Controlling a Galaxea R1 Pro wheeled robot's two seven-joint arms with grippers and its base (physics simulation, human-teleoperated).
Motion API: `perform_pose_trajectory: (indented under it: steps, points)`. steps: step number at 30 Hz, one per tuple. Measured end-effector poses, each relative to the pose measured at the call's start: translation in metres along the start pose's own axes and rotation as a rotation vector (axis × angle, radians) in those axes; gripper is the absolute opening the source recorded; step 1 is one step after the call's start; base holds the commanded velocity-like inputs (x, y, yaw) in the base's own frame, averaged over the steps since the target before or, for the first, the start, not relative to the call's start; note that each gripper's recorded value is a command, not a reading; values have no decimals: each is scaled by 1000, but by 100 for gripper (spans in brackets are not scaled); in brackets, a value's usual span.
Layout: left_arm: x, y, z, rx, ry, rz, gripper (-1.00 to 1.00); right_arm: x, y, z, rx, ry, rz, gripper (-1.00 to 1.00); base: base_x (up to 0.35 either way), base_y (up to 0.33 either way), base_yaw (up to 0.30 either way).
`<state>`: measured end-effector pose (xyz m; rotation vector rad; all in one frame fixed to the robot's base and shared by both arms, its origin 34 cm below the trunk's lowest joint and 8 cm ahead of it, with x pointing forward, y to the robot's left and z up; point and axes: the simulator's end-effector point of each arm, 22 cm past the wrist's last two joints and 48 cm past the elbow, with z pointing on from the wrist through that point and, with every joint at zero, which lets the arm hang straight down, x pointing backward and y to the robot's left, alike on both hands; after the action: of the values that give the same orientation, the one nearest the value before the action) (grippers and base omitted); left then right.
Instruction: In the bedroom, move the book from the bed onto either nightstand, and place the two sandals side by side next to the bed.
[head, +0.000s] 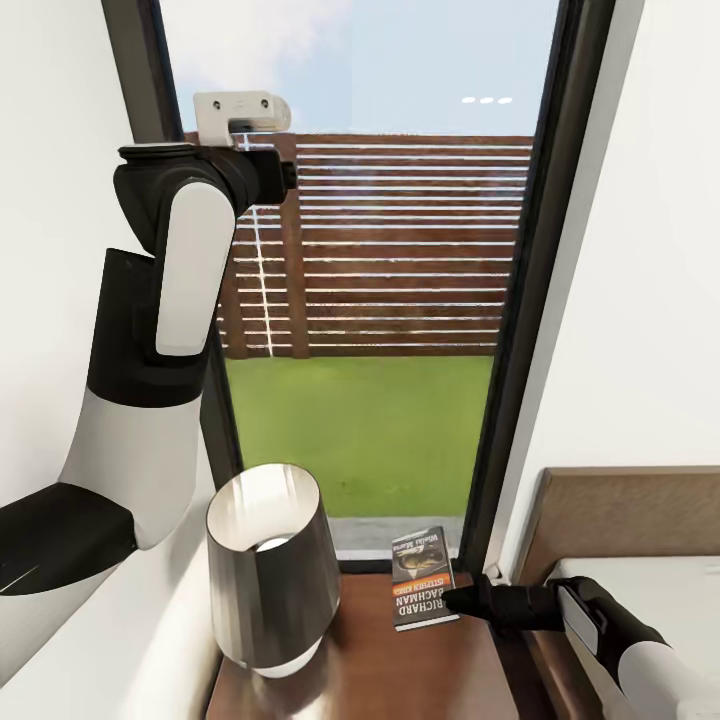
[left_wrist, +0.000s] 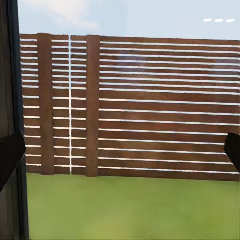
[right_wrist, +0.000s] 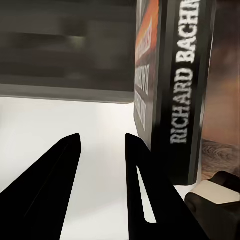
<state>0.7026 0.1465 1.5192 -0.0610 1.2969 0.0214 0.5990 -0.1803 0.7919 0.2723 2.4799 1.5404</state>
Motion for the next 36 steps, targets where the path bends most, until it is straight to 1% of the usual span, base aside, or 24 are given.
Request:
perform_pose_trajectory:
  steps: [36]
  points:
    - [55, 2, -17, 0, -1, 0, 100, 5, -52, 25, -1, -2, 0, -100, 0, 0, 0]
